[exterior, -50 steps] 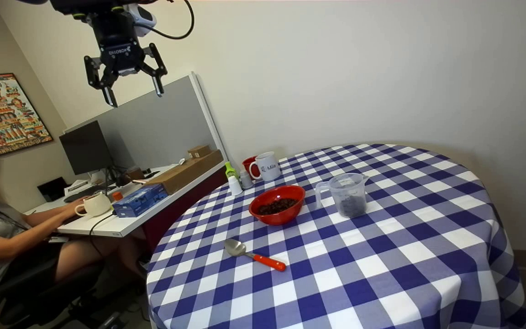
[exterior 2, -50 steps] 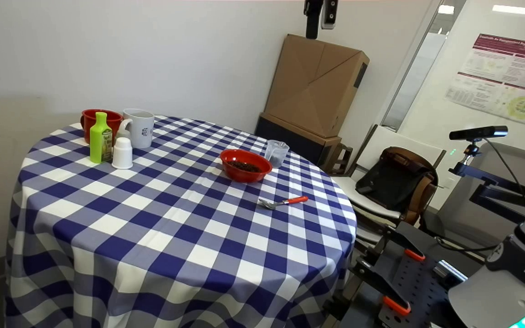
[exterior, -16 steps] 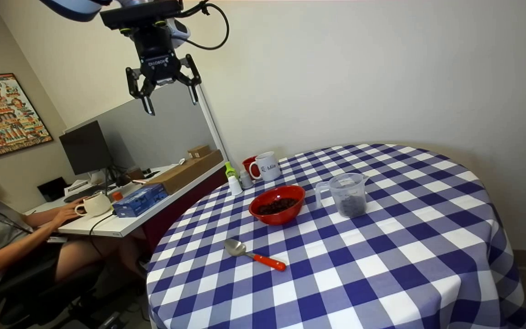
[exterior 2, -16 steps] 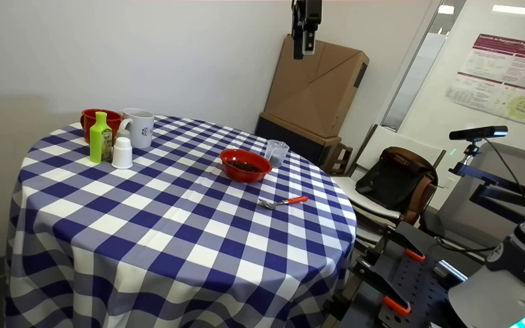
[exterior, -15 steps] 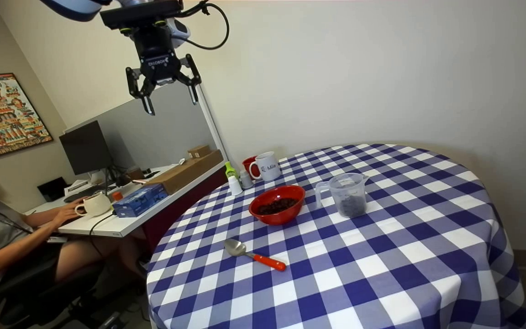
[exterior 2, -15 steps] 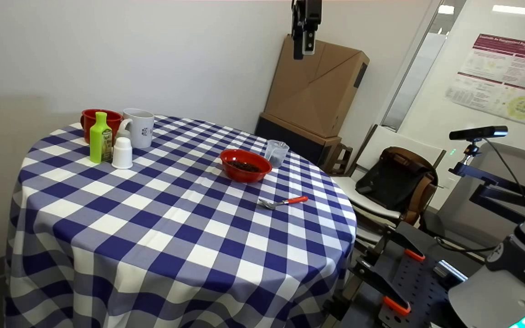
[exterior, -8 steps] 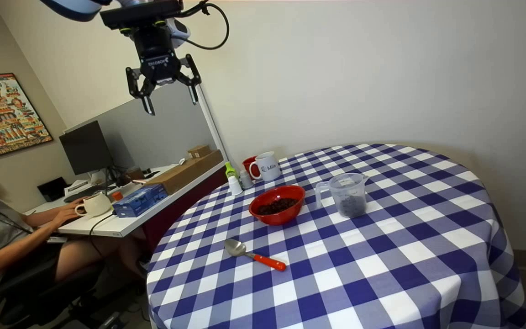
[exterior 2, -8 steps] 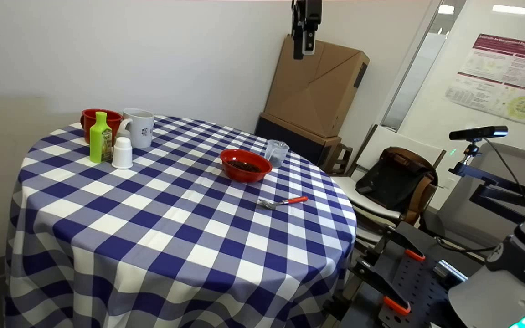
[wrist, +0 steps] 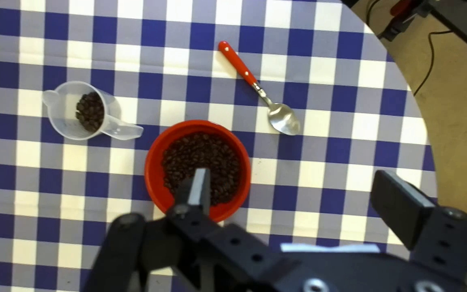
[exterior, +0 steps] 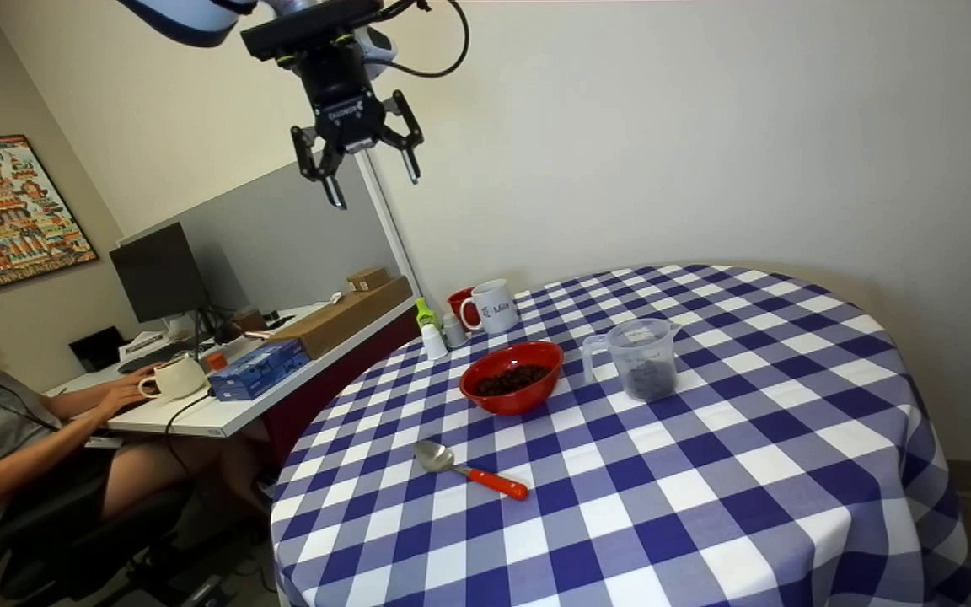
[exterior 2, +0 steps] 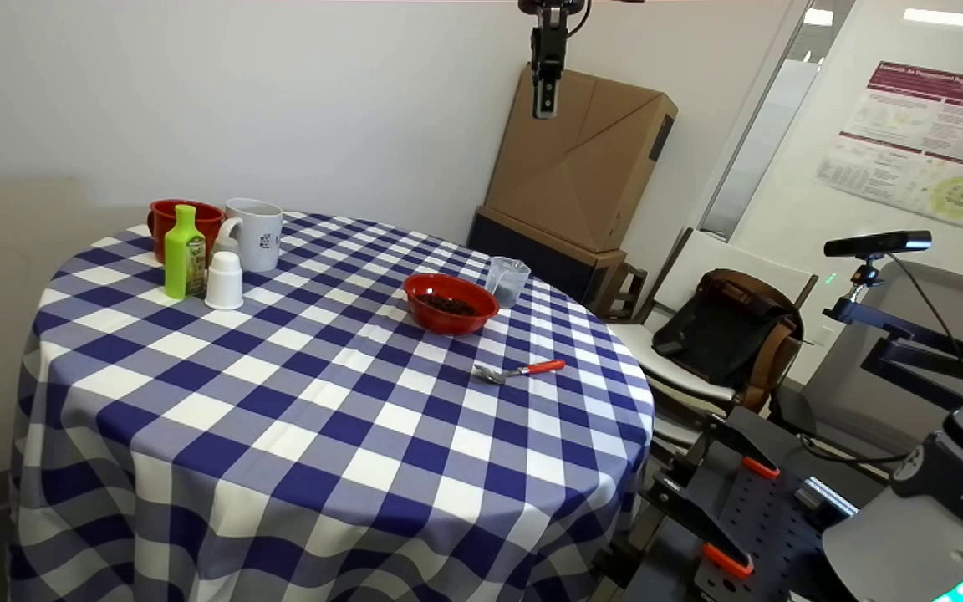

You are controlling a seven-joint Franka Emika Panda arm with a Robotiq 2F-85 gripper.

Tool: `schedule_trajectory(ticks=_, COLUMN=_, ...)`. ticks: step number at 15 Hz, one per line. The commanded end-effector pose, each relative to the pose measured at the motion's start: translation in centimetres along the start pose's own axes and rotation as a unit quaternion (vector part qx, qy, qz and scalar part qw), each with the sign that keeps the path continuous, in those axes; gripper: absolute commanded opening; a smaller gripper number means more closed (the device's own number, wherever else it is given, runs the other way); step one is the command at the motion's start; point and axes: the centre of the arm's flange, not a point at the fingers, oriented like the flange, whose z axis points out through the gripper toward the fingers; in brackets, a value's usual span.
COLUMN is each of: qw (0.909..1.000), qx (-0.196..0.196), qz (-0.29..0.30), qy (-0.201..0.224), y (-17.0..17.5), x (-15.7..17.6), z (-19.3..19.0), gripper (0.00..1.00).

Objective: Pick up the jar and pour some of its contents into the bowl

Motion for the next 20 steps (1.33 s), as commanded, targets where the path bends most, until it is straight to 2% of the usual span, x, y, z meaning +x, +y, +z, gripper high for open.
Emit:
schedule_trajectory(ticks=1, qw=0.9996, qx=-0.004, qz=-0.008, qy=-0.025, y=5.2, x=2.0, z=0.7, gripper=1.00)
schedule_trajectory(ticks=3, qw=0.9972, qx=0.011, qz=-0.054, qy=-0.051, y=6.7, x=2.3, z=1.7, gripper=1.00)
schedule_trajectory(ticks=8, qw=0.9813, qx=0.057, qz=-0.164, qy=-0.083, y=8.1, x=3.4, z=3.3, gripper=1.00)
schedule_trajectory(ticks=9, qw=0.9882, qx=0.050, qz=-0.129, qy=-0.066, y=6.5, x=2.1, z=4.3, gripper=1.00)
schedule_trajectory(ticks=11, qw=0.9850, qx=0.056, qz=-0.147, qy=-0.071, y=6.9, x=2.6, z=4.5, gripper=1.00)
schedule_trajectory(ticks=16, qw=0.9840, qx=0.057, qz=-0.154, qy=-0.071, y=7.0, x=2.8, z=4.4, gripper=1.00)
schedule_trajectory(ticks=18, qw=0.9830, qx=0.005, qz=-0.170, qy=-0.069, y=6.2, x=3.2, z=5.6, gripper=1.00)
schedule_trajectory(ticks=20, qw=0.9803, qx=-0.057, qz=-0.182, qy=-0.053, y=7.1, x=4.4, z=6.7, gripper=1.00)
